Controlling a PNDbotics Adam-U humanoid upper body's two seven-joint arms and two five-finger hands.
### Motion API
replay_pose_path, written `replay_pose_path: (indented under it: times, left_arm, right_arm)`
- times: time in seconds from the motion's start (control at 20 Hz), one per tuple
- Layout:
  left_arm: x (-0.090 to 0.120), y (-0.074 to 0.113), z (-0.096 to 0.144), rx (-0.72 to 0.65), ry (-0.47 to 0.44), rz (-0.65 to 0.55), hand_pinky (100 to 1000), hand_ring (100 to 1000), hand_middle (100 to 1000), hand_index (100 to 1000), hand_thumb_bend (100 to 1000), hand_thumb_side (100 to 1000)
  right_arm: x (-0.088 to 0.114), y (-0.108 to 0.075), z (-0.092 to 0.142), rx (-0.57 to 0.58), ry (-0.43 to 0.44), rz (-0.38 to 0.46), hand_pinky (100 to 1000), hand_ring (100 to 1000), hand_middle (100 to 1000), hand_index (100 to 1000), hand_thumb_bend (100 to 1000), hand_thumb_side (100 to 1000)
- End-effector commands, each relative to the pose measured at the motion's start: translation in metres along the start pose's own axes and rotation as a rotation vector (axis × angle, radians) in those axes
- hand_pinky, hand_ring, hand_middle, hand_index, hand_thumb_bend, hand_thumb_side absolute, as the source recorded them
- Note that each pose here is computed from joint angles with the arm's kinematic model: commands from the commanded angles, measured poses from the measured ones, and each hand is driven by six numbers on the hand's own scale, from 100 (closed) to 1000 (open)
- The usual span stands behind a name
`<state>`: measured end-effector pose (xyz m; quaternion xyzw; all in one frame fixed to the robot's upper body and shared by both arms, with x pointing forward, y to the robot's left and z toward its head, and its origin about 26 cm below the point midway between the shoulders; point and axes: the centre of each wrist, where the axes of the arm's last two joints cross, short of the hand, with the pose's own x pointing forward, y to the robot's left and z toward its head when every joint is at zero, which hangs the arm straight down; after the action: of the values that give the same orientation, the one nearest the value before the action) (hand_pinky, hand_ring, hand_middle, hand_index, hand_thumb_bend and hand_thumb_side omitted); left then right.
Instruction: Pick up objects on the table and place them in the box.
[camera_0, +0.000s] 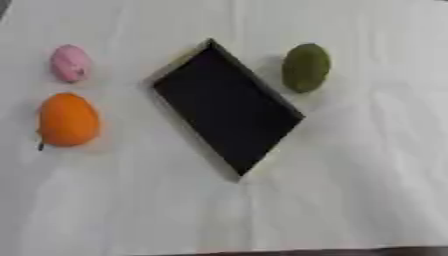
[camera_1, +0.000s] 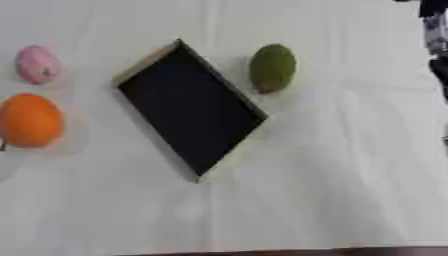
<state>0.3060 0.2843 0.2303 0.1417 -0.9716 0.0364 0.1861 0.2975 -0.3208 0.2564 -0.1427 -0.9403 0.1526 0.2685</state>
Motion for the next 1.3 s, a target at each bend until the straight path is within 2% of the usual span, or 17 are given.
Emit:
replay_pose_path:
  times: [0.05, 0.25, 0.4, 0.6, 0.8, 0.9, 1.1, 1.15, 1.3]
  left_arm:
    - [0.005, 0.002, -0.004, -0.01, -0.024, -0.002, 696, 673, 724, 797, 240, 590]
    - [0.005, 0.005, -0.004, -0.008, -0.027, -0.013, 696, 673, 725, 797, 241, 587]
    - [0.005, 0.005, -0.004, -0.013, -0.023, -0.017, 696, 674, 726, 797, 238, 589]
    - [0.005, 0.005, -0.004, -0.024, -0.024, -0.02, 695, 674, 726, 799, 236, 588]
    - [0.005, 0.007, -0.002, -0.028, -0.019, -0.03, 695, 674, 727, 800, 235, 589]
    - [0.005, 0.007, -0.003, -0.029, -0.02, -0.03, 695, 675, 728, 801, 235, 588]
    - [0.005, 0.005, -0.003, -0.032, -0.023, -0.026, 695, 675, 728, 801, 233, 588]
    - [0.005, 0.005, -0.003, -0.034, -0.021, -0.024, 695, 674, 728, 798, 229, 590]
    - [0.005, 0.004, -0.002, -0.037, -0.012, -0.022, 694, 675, 729, 797, 227, 592]
  right_arm:
    - [0.01, -0.009, -0.011, 0.031, -0.063, 0.057, 923, 722, 610, 744, 100, 559]
    - [0.019, -0.019, -0.023, 0.107, -0.123, 0.171, 913, 739, 627, 762, 100, 479]
    - [0.025, -0.025, -0.03, 0.195, -0.105, 0.271, 906, 743, 632, 767, 100, 437]
    - [0.035, -0.033, -0.045, 0.303, -0.073, 0.416, 885, 765, 673, 802, 100, 258]
    - [0.043, -0.042, -0.06, 0.418, -0.028, 0.573, 874, 782, 700, 820, 100, 190]
    - [0.048, -0.042, -0.065, 0.491, -0.043, 0.639, 870, 791, 715, 828, 100, 189]
    - [0.053, -0.046, -0.071, 0.641, -0.057, 0.773, 867, 806, 741, 842, 100, 246]
    - [0.053, -0.046, -0.072, 0.679, -0.058, 0.798, 868, 817, 756, 852, 100, 285]
    - [0.05, -0.042, -0.073, 0.771, -0.069, 0.851, 871, 831, 773, 862, 100, 319]
